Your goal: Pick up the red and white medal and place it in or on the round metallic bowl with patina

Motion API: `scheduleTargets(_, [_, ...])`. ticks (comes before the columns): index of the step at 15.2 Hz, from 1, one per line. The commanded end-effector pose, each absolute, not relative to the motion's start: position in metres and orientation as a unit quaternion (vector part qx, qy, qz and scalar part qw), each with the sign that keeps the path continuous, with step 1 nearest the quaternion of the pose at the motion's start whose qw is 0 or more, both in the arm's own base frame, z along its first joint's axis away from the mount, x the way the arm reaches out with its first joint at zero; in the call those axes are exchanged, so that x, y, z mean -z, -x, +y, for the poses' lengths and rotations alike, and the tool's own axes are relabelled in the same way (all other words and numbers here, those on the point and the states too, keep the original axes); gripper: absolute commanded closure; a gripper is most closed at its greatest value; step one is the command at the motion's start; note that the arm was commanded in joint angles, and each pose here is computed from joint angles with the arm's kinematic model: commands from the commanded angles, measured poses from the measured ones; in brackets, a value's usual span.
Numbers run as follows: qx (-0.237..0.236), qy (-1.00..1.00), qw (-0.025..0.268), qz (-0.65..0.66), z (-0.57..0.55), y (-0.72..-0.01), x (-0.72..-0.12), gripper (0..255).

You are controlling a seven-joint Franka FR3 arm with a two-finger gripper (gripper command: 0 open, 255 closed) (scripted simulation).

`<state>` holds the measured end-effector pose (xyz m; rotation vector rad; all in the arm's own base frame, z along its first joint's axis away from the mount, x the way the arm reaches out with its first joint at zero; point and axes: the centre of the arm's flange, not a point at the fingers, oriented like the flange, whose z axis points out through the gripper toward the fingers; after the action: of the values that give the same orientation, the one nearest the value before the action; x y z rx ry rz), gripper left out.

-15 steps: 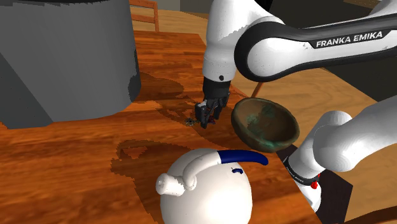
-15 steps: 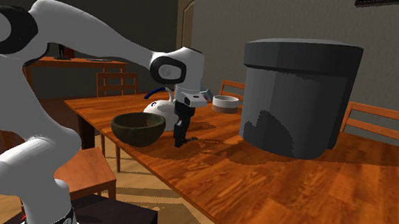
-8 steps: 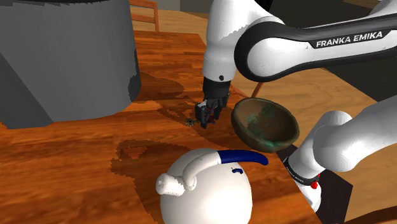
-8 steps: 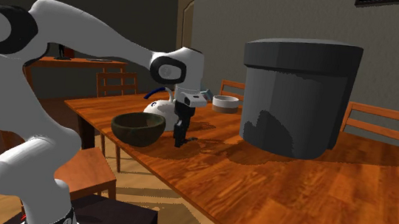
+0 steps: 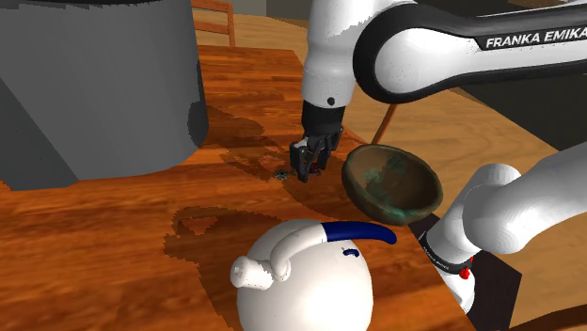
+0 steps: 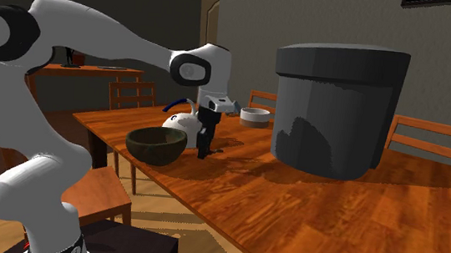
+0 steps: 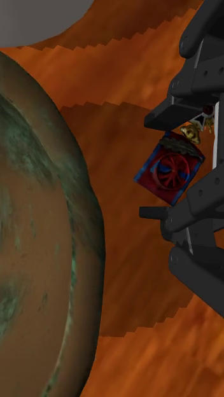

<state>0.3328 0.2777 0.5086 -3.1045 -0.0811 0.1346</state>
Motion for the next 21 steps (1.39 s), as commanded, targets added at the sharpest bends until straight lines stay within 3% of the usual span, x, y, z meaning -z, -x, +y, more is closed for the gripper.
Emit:
scheduleTargets(1, [-0.044,0.999,0.017,-0.026,0.276,-0.334,-0.520,255])
scheduleTargets(21, [-0.044,0.999,0.017,-0.026,0.276,-0.334,-0.625,255])
